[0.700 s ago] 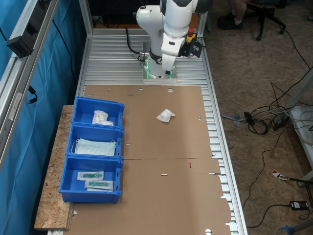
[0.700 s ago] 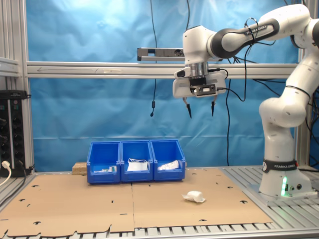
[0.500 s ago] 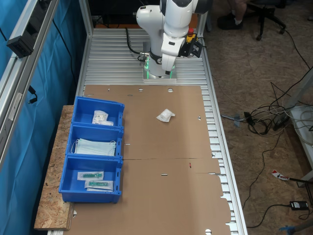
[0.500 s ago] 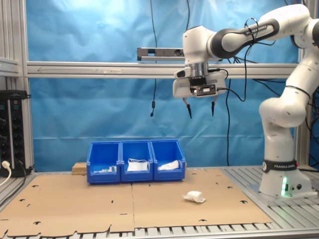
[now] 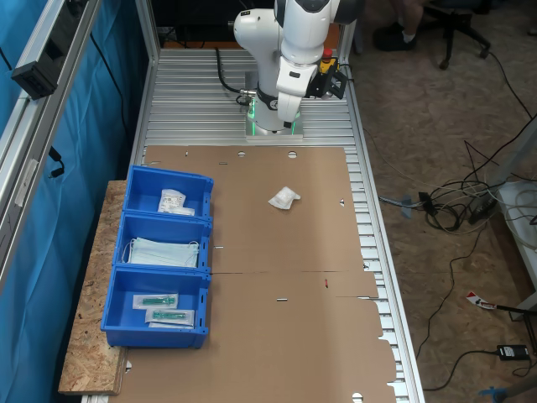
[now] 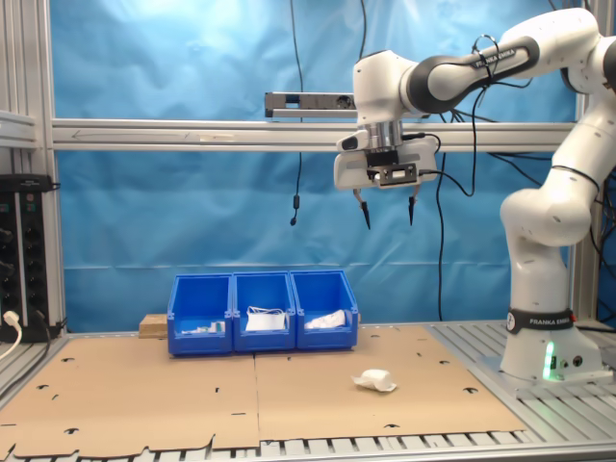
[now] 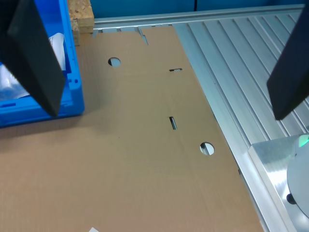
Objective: Pick and place sorting task of medical equipment.
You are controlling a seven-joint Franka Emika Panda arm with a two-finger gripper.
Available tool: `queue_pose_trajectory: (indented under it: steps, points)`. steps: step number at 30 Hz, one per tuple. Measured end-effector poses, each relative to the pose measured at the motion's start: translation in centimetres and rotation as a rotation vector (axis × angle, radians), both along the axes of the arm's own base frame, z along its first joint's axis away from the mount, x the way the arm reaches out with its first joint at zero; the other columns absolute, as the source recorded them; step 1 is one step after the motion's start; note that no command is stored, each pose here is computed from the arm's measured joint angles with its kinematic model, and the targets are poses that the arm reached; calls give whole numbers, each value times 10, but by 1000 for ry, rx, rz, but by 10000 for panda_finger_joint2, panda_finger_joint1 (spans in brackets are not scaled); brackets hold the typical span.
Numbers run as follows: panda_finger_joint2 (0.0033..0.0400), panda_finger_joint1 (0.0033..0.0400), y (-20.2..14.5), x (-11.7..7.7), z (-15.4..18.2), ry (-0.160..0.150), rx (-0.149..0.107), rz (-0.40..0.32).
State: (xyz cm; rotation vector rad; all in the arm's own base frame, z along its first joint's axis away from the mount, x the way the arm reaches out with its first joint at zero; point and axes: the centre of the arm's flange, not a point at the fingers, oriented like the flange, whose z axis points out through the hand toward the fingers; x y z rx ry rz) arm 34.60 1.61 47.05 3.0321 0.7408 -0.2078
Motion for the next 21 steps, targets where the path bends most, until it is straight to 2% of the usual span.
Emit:
queue_pose_trajectory:
  steps: [8, 16, 21]
  points:
    - [400, 400, 0, 1, 0, -7, 0, 0]
    - [400, 400, 1, 12, -5, -43, 3, 4]
    - [400, 400, 2, 20, -21, -72, 6, 10]
